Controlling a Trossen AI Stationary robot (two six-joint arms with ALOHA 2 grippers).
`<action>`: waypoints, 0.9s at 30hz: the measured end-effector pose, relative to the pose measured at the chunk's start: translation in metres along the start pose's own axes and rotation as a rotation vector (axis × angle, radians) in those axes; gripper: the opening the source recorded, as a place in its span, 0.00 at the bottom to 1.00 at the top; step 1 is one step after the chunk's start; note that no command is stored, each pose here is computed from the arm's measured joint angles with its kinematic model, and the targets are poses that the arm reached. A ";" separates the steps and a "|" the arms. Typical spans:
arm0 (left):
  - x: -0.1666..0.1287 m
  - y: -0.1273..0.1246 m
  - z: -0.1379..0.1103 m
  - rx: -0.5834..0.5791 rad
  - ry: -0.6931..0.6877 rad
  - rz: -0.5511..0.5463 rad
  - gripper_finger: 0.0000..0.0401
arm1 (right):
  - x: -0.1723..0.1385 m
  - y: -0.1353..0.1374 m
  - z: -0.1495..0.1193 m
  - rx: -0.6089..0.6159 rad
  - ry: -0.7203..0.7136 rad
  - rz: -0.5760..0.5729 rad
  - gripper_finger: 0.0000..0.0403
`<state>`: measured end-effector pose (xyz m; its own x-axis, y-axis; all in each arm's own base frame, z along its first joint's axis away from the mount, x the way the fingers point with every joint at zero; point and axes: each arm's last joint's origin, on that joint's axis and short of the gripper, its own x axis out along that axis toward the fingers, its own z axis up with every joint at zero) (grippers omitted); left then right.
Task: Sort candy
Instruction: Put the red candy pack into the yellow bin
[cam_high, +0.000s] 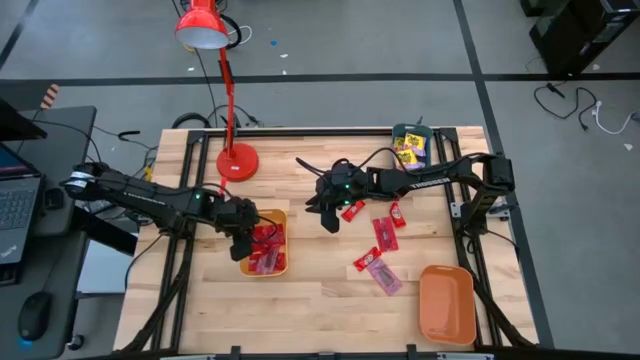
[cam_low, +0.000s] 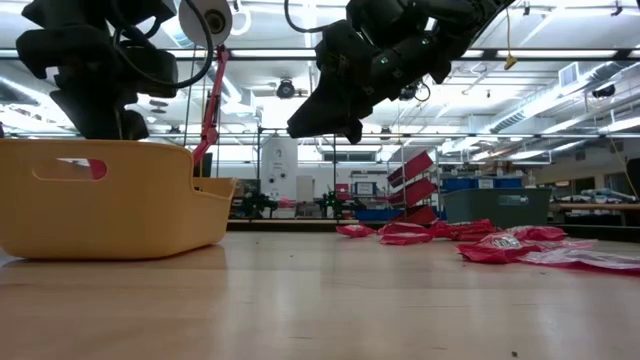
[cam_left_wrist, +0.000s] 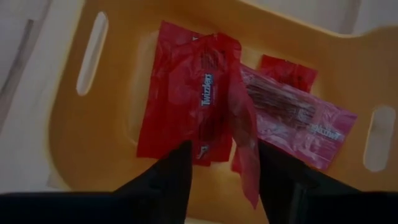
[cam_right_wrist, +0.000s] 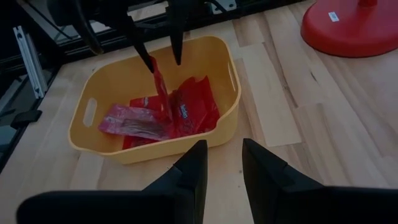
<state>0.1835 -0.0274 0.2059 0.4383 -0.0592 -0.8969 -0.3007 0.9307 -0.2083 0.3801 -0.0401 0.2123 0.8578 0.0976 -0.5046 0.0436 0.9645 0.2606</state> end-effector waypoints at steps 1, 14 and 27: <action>0.000 0.000 0.000 0.000 -0.002 0.003 0.43 | 0.000 0.000 0.000 0.000 0.000 0.000 0.22; 0.000 0.001 0.000 0.028 -0.011 0.033 0.56 | 0.000 0.000 0.000 0.000 0.000 0.000 0.22; 0.000 -0.002 -0.001 0.003 0.044 -0.081 0.58 | 0.000 0.000 0.000 0.000 0.001 0.000 0.22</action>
<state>0.1829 -0.0301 0.2061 0.4233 -0.1498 -0.8935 -0.2631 0.9234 -0.2795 0.3801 -0.0400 0.2121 0.8573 0.0979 -0.5053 0.0437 0.9644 0.2610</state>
